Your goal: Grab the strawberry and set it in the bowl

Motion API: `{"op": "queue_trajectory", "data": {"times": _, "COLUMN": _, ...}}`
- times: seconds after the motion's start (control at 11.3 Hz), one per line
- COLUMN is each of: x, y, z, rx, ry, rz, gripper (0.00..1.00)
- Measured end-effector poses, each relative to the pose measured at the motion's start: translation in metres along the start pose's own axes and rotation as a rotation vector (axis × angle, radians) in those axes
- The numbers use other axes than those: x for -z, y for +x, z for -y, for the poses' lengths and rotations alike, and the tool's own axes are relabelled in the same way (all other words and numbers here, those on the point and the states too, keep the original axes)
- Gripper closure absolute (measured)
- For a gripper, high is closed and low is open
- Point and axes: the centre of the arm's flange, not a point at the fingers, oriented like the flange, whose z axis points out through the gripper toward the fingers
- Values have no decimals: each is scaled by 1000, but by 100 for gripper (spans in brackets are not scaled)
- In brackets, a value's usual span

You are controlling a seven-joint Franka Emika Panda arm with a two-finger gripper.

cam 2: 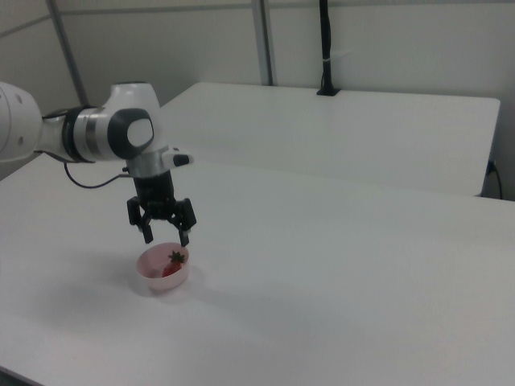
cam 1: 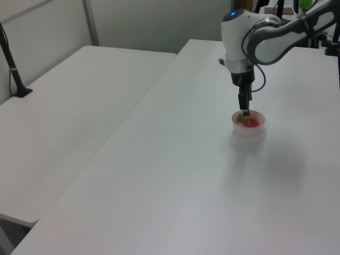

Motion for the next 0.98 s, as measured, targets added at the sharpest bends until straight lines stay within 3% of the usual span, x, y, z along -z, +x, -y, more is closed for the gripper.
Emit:
{"op": "queue_trajectory", "data": {"times": 0.18, "x": 56, "y": -7, "z": -16, "rx": -58, "ry": -14, "rz": -23, "gripper": 0}}
{"op": "queue_trajectory", "data": {"times": 0.44, "x": 166, "y": -51, "z": -65, "rx": -186, "ry": 15, "rz": -130, "gripper": 0}}
{"op": "queue_trajectory", "data": {"times": 0.71, "x": 211, "y": -89, "z": -112, "rx": -296, "ry": 86, "rz": -185, "gripper": 0}}
{"op": "queue_trajectory", "data": {"times": 0.98, "x": 225, "y": -104, "z": -144, "rx": -359, "ry": 143, "rz": -225, "gripper": 0}}
